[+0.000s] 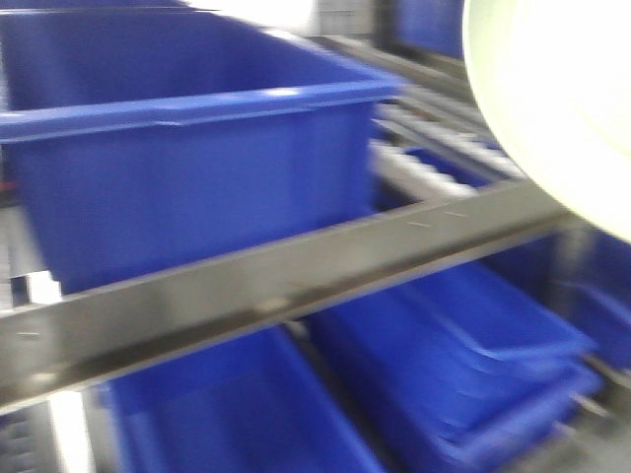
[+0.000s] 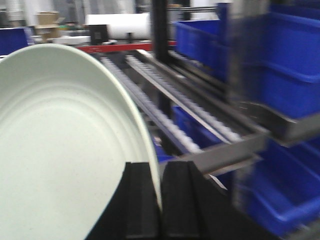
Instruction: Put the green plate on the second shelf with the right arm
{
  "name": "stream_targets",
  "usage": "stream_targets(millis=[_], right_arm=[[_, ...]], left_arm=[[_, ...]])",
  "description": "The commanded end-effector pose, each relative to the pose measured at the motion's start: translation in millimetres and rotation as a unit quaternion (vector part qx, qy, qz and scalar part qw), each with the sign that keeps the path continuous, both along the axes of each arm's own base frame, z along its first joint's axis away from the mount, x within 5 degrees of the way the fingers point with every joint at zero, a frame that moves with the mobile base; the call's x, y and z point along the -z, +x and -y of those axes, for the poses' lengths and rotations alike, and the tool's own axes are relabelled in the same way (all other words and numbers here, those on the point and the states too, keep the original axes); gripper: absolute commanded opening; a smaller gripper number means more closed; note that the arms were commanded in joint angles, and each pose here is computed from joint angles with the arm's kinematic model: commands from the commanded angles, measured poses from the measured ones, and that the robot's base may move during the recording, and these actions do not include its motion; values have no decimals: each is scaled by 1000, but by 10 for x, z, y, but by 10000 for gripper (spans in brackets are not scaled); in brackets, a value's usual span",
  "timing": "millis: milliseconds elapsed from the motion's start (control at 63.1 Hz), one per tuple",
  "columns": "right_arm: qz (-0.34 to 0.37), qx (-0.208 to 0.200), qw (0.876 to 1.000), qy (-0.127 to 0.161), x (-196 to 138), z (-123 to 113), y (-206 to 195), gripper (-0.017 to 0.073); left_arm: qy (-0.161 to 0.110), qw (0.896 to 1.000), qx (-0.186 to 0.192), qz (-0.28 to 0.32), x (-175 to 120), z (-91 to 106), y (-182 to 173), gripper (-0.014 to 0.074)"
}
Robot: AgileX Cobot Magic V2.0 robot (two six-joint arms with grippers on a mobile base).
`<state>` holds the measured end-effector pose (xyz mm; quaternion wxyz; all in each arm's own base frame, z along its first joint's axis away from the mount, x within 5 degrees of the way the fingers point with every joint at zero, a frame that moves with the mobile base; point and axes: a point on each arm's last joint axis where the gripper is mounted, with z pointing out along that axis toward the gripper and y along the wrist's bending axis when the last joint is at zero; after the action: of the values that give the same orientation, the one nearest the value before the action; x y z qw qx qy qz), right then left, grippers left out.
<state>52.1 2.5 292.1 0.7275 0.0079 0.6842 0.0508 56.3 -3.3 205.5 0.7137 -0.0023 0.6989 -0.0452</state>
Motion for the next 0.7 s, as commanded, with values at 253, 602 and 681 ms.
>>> stream_targets(millis=[253,602,681], right_arm=[[65,-3,998,9,-201,-3,-29,30],[65,-3,998,9,-201,-3,-29,30],[65,-3,998,9,-201,-3,-29,30]], left_arm=[[-5,1000,2,29,54,3,1,131],[-5,1000,2,29,54,3,1,131],[-5,1000,2,29,54,3,1,131]])
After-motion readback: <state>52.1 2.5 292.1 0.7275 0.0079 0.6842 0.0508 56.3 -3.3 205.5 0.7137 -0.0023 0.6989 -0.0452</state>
